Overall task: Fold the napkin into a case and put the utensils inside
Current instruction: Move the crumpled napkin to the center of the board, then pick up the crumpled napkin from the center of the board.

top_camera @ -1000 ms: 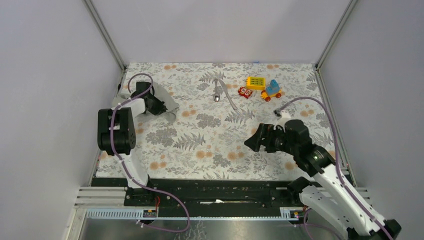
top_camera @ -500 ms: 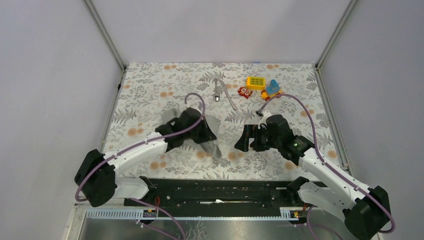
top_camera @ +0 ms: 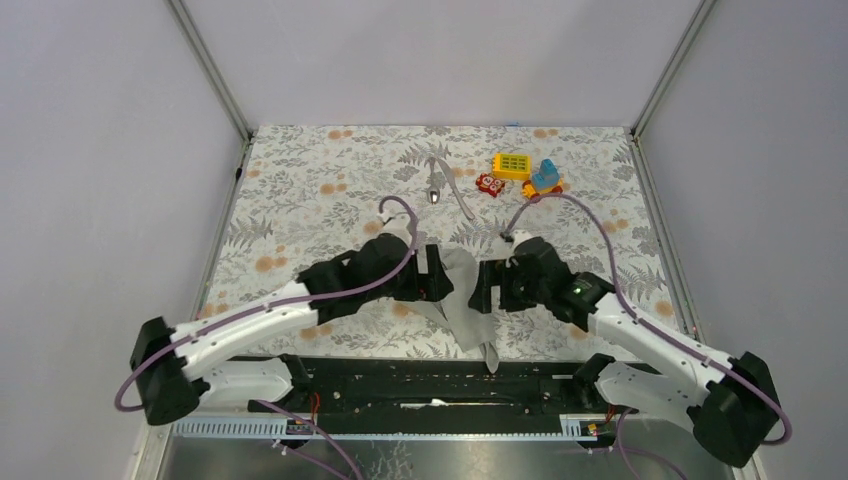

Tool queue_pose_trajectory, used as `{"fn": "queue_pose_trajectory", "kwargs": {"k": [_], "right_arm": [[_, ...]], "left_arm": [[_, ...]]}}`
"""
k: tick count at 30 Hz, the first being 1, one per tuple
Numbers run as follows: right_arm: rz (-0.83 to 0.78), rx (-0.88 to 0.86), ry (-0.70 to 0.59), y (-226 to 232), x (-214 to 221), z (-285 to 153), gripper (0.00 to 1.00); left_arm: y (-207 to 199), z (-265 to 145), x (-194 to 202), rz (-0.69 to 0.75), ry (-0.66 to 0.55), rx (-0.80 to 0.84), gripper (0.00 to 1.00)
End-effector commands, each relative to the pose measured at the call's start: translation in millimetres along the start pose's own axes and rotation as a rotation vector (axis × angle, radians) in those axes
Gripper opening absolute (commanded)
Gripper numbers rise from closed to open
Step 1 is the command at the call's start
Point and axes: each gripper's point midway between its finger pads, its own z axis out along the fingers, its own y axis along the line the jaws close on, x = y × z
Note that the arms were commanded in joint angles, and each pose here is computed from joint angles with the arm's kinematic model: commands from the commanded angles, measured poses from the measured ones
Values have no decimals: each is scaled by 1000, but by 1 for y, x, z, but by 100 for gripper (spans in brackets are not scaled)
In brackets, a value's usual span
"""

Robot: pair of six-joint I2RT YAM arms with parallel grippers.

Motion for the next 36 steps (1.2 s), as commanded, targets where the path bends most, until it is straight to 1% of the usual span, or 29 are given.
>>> {"fn": "queue_pose_trajectory", "kwargs": {"k": [1, 3, 5, 7, 9, 10, 11, 12, 14, 15, 17, 18, 23, 28, 29, 34, 35, 36], "right_arm": [[-58, 112, 78, 7, 33, 12, 92], [-126, 211, 87, 7, 41, 17, 91], [-205, 377, 63, 0, 40, 20, 91], [-317, 513, 48, -1, 40, 23, 91], [-416, 605, 40, 8, 41, 27, 91], [-463, 636, 33, 14, 44, 30, 91], [-498, 661, 26, 19, 47, 32, 89], [-527, 676, 24, 24, 50, 35, 84], [-555, 657, 52, 33, 60, 46, 77], [-551, 630, 65, 36, 65, 54, 74], [-543, 588, 83, 38, 75, 65, 63], [-536, 581, 82, 36, 79, 68, 60], [-493, 602, 38, 19, 84, 70, 61], [-442, 613, 10, 0, 92, 77, 59], [-424, 609, 1, -4, 94, 79, 57], [-339, 586, -53, -19, 89, 82, 31], [-338, 578, -64, -18, 86, 82, 21], [-343, 571, -78, -17, 82, 80, 13]], "left_arm": [[10, -30, -26, 49, -119, -48, 93], [22, -30, -16, 29, -107, -72, 93], [34, -33, -10, -13, -123, -88, 93], [47, -36, -4, -48, -145, -104, 94], [62, -40, -1, -87, -172, -134, 95], [69, -44, -1, -108, -191, -150, 97], [76, -49, -3, -126, -213, -170, 98], [82, -55, -4, -145, -238, -186, 99], [94, -69, -11, -178, -301, -211, 99], [98, -77, -14, -192, -331, -213, 99], [104, -89, -19, -213, -382, -211, 99], [105, -94, -21, -221, -398, -205, 99], [109, -105, -21, -231, -420, -200, 99], [109, -97, -18, -222, -402, -209, 99], [107, -96, -18, -219, -398, -203, 99], [99, -83, -15, -201, -364, -178, 99], [98, -80, -14, -198, -353, -175, 99], [97, -77, -13, -195, -345, -172, 99]]}}
